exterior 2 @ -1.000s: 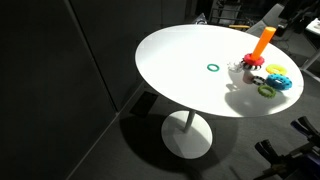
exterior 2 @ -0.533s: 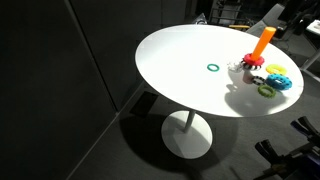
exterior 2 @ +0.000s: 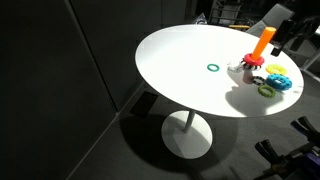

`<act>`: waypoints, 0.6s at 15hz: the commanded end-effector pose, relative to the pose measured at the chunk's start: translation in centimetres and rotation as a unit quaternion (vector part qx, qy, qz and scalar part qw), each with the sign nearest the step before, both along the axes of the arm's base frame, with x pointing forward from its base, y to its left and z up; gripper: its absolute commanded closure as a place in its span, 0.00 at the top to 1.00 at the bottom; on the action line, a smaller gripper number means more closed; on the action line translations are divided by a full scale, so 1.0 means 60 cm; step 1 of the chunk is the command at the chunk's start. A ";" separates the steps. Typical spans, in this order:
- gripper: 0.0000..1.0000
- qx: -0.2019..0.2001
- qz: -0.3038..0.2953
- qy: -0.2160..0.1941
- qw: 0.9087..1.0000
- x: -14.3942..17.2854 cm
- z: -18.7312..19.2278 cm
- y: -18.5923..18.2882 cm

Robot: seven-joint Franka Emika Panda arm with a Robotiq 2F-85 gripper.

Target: Put the yellow ring through the pole

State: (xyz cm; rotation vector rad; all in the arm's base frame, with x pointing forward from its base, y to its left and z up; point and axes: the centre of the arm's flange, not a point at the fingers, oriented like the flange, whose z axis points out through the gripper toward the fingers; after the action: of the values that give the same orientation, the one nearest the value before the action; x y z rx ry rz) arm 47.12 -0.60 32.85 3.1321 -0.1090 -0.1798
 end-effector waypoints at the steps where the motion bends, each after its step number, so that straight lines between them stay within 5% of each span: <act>1: 1.00 -0.029 -0.005 -0.011 0.999 -0.004 -0.034 -0.013; 9: 1.00 -0.042 -0.008 -0.044 0.998 -0.025 -0.099 -0.037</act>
State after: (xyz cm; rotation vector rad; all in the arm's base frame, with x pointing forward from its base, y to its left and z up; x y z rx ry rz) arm 46.13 -2.16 27.95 3.0552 -0.1055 -0.0593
